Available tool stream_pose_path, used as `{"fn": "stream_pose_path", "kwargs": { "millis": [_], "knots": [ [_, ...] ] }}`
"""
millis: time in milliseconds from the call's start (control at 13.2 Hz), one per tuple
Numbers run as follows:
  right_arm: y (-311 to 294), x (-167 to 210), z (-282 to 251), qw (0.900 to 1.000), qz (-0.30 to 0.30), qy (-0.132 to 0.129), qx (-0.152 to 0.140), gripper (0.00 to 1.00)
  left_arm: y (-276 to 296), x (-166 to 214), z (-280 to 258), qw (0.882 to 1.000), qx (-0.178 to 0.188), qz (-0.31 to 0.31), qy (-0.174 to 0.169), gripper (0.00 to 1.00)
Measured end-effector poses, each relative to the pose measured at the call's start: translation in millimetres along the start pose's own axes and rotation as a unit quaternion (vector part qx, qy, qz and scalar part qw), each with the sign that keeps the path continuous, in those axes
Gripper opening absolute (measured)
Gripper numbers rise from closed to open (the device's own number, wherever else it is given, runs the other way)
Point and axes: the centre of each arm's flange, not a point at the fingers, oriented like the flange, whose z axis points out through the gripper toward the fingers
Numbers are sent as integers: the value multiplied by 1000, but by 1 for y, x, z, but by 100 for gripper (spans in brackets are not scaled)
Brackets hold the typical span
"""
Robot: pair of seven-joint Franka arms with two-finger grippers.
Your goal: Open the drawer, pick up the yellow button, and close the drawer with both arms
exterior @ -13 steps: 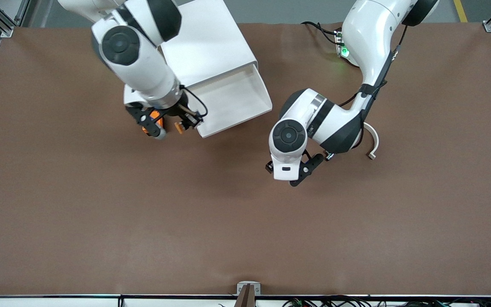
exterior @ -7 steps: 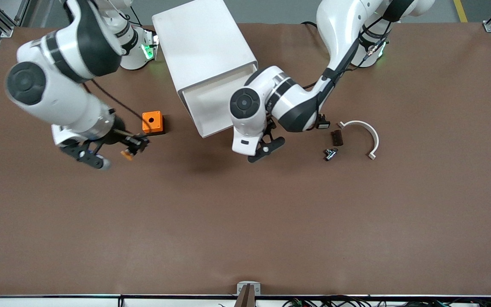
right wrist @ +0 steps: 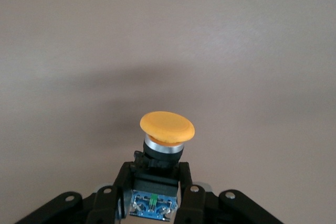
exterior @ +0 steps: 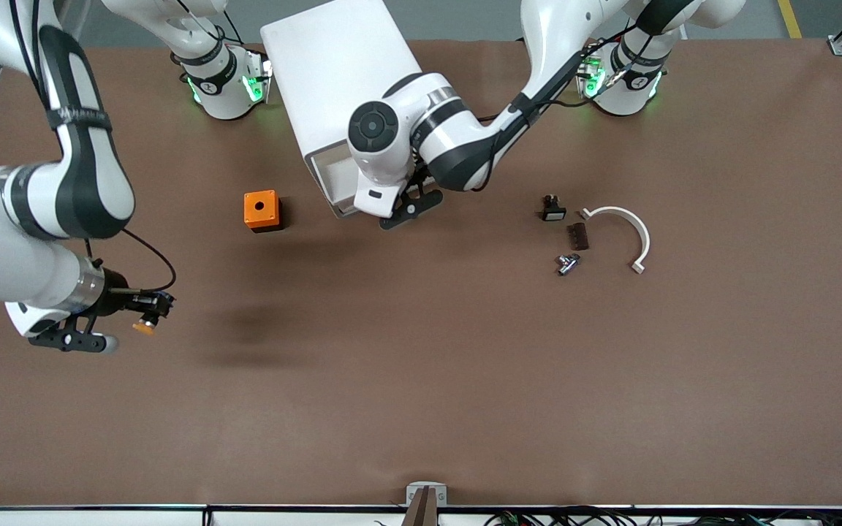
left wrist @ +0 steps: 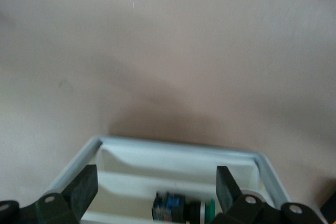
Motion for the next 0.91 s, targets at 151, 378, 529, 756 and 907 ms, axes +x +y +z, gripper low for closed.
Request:
{"fn": "stream_pose_path", "kwargs": {
  "millis": [151, 378, 529, 756, 907],
  "knots": [
    [34, 13, 47, 1000, -21, -8, -1, 39, 3, -28, 7, 1000, 5, -8, -2, 100],
    [59, 17, 97, 999, -42, -28, 1, 39, 4, -51, 15, 1000, 13, -12, -23, 100],
    [65, 18, 117, 997, -60, -38, 0, 39, 4, -57, 18, 999, 16, -19, -29, 100],
    [70, 20, 145, 996, -74, -40, -15, 39, 2, -53, 17, 999, 21, -40, -28, 100],
    [73, 20, 160, 996, -75, -44, -17, 39, -3, -24, -1, 997, 14, -72, -21, 100]
  ]
}}
